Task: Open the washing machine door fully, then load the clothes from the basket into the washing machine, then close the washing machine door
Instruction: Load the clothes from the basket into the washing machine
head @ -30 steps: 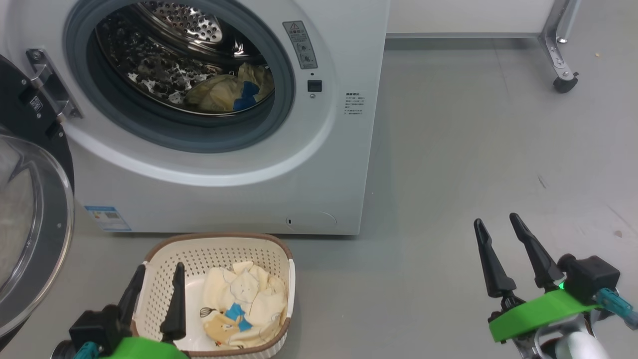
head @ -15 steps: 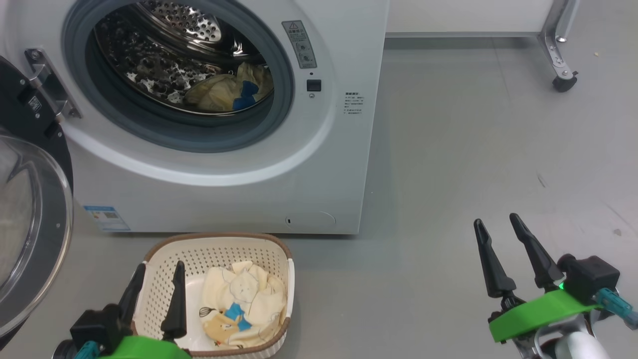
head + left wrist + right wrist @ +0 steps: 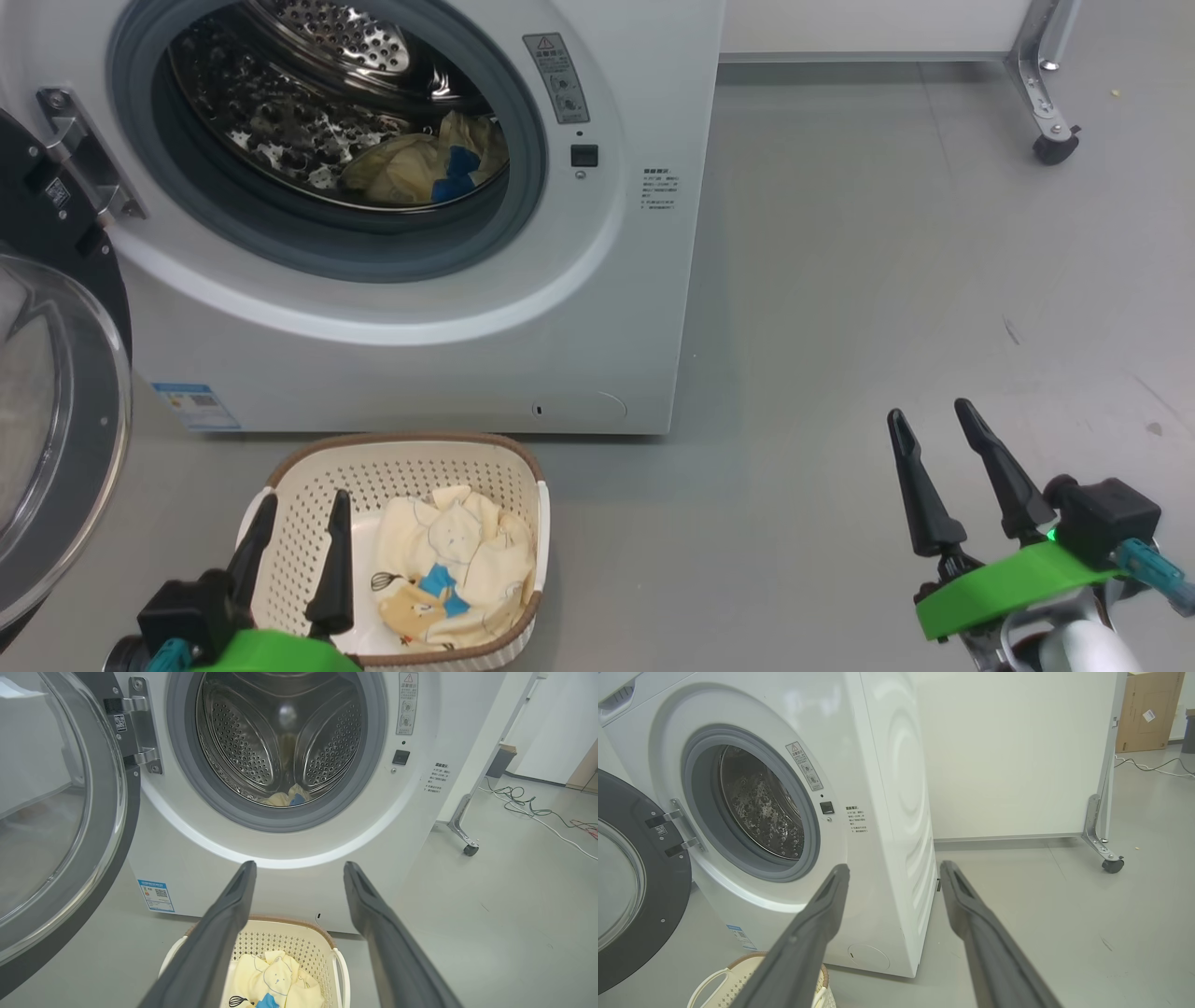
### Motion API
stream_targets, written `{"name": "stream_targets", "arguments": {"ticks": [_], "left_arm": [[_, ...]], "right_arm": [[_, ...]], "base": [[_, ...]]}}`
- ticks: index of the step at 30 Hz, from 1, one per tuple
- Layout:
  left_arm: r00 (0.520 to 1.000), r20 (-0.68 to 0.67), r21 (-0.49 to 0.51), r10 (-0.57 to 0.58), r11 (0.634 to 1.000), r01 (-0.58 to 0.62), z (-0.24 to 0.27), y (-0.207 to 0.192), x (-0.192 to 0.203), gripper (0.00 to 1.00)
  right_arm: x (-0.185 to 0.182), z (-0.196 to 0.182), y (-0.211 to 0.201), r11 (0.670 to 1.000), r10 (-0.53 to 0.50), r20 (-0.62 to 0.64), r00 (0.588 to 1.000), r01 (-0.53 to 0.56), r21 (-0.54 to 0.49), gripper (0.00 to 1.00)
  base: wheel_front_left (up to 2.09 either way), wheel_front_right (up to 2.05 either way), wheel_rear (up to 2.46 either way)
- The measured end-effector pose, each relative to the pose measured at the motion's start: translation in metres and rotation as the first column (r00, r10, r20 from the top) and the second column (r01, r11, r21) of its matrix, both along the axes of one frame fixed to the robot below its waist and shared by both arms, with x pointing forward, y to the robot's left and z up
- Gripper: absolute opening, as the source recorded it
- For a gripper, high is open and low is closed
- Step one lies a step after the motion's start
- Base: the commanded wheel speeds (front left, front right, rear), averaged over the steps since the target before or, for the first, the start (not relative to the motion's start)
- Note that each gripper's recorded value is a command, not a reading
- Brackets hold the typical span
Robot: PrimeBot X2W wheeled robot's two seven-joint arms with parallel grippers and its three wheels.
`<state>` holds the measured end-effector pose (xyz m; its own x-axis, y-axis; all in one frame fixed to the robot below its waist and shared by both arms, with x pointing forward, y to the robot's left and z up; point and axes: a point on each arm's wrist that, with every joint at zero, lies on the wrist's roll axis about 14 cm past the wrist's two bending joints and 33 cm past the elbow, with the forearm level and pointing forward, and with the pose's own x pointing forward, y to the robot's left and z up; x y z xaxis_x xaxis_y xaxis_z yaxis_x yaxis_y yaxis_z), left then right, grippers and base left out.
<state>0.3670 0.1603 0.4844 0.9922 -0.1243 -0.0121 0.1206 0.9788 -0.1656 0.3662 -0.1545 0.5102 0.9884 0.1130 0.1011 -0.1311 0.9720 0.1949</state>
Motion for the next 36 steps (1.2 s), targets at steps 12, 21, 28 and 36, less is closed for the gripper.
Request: {"name": "stream_targets", "arguments": {"ticks": [12,21,28,36], "left_arm": [[1.000,-0.012,0.010,-0.007,1.000,0.007,-0.005,-0.001,0.002,1.00],[0.999,-0.026,0.003,-0.030,1.000,0.030,-0.011,-0.008,0.023,1.00],[0.996,-0.060,-0.026,-0.063,0.998,0.061,-0.030,-0.019,0.061,1.00],[0.975,-0.197,-0.030,-0.102,0.995,0.098,-0.096,-0.025,0.111,1.00]], "right_arm": [[0.002,-0.005,0.000,1.000,0.000,-0.015,1.000,0.000,0.000,1.00],[0.013,-0.024,-0.001,1.000,-0.002,-0.071,0.997,0.002,-0.008,1.00],[0.045,-0.041,0.000,1.000,0.001,-0.100,0.995,-0.003,-0.023,1.00],[0.083,-0.085,0.004,0.999,0.015,-0.177,0.984,-0.023,-0.047,1.00]], "base": [[0.00,0.00,0.00],[0.00,0.00,0.00],[0.00,0.00,0.00],[0.00,0.00,0.00]]}}
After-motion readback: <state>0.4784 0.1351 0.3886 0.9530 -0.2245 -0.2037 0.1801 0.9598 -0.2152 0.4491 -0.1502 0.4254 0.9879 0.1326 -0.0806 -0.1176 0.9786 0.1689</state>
